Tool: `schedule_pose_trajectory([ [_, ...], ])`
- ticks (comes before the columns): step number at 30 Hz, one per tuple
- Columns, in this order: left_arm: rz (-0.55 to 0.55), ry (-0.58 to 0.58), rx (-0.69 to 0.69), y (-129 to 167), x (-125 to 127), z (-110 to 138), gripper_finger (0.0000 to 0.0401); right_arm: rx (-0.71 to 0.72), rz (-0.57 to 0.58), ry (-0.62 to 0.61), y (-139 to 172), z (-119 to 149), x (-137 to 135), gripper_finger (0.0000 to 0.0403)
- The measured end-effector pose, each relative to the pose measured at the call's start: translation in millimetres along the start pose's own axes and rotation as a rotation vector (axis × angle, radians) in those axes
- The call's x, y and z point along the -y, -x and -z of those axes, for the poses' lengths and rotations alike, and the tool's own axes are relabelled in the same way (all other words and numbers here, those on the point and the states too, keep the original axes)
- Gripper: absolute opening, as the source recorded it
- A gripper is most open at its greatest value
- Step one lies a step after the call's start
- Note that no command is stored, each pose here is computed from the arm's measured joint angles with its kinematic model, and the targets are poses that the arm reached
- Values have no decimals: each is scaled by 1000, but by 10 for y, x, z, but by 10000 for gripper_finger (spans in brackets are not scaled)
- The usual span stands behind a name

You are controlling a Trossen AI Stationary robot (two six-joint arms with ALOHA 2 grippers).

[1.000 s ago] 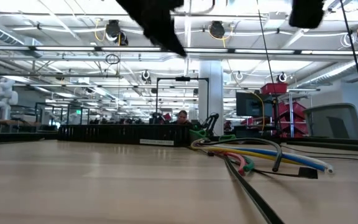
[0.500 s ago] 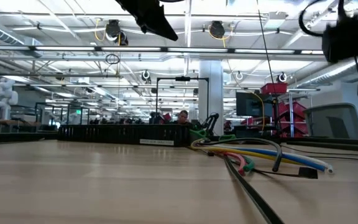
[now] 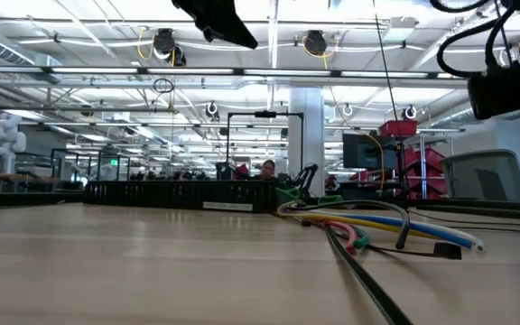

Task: Ziptie cables
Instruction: Insert the black zip tie into the lock head

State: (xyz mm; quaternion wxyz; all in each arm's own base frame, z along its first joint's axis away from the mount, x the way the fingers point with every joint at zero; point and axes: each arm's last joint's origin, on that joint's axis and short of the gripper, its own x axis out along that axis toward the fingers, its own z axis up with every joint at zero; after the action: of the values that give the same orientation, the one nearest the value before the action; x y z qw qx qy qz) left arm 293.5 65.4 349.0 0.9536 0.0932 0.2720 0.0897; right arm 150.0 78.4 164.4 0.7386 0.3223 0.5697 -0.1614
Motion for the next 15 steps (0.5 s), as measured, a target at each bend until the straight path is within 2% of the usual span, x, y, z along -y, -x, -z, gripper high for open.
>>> schedule_pose_trajectory([
  [4,-14,0,-8,0,-4,6,0,-20,51,10,-90,10,20,0],
  [10,-18,0,-9,0,-4,6,0,-9,10,-11,-314,31,52,0],
  [15,-32,0,-8,0,-9,2,0,-35,84,-4,-376,30,164,0],
])
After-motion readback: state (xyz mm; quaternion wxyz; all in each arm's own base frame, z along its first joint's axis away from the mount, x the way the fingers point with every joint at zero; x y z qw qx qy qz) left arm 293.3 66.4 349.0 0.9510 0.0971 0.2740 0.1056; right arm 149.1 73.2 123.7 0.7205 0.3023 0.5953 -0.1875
